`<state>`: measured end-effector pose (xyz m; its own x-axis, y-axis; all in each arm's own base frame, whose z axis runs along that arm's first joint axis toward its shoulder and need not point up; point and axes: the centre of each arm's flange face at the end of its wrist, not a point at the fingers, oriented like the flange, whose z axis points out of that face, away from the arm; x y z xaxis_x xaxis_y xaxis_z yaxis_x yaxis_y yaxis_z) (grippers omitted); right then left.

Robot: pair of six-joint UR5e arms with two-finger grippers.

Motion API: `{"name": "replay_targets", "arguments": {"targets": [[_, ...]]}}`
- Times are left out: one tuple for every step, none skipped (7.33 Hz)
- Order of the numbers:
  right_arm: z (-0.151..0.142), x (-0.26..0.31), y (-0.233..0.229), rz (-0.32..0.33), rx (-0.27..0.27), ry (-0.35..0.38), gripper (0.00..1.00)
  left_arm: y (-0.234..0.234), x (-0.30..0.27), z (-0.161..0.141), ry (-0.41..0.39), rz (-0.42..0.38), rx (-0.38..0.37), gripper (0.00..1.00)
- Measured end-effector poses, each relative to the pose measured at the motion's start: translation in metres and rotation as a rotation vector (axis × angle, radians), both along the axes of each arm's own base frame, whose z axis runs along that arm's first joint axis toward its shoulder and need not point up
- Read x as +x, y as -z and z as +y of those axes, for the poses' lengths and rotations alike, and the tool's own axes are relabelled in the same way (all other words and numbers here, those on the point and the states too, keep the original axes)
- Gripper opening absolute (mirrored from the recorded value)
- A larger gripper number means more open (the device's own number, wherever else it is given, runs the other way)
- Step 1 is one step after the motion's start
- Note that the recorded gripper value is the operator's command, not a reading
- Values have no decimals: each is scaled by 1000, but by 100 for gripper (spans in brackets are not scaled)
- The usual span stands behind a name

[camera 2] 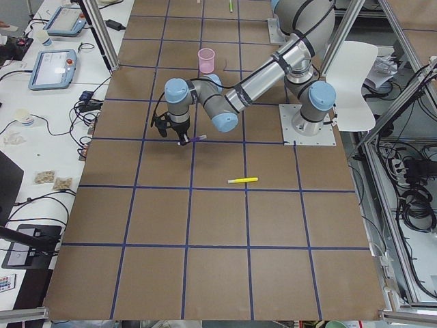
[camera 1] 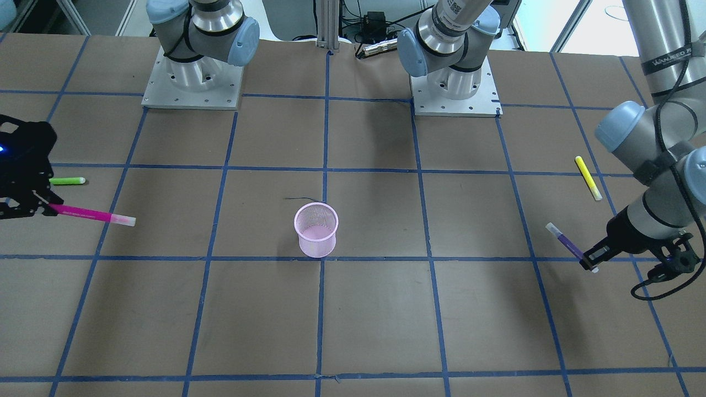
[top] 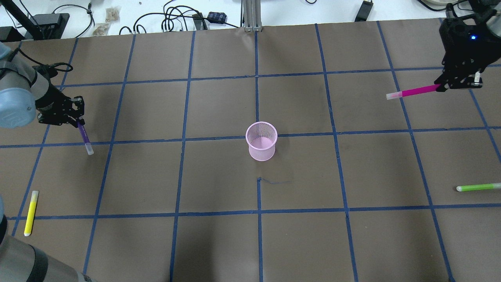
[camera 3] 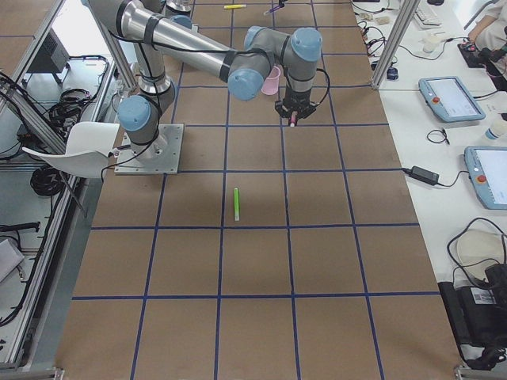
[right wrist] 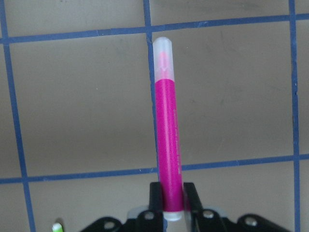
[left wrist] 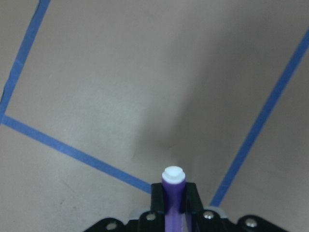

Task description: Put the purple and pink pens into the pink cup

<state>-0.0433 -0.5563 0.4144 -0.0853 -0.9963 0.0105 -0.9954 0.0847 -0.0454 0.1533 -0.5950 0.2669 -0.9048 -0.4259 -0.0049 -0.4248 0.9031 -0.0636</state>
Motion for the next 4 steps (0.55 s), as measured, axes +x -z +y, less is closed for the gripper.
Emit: {"name": "replay_targets", "arguments": {"targets": [[3, 42, -4, 7, 16, 46, 14, -13, -10, -4, 17, -15, -29, 0], [7, 87, -7, 14, 25, 89, 14, -22, -15, -6, 26, -28, -55, 0], [13, 133, -6, 26, 31, 117, 15, -29, -20, -7, 34, -36, -71, 0], [20, 172, -4, 38, 35, 158, 15, -33, -25, -8, 43, -42, -81, 0]]}}
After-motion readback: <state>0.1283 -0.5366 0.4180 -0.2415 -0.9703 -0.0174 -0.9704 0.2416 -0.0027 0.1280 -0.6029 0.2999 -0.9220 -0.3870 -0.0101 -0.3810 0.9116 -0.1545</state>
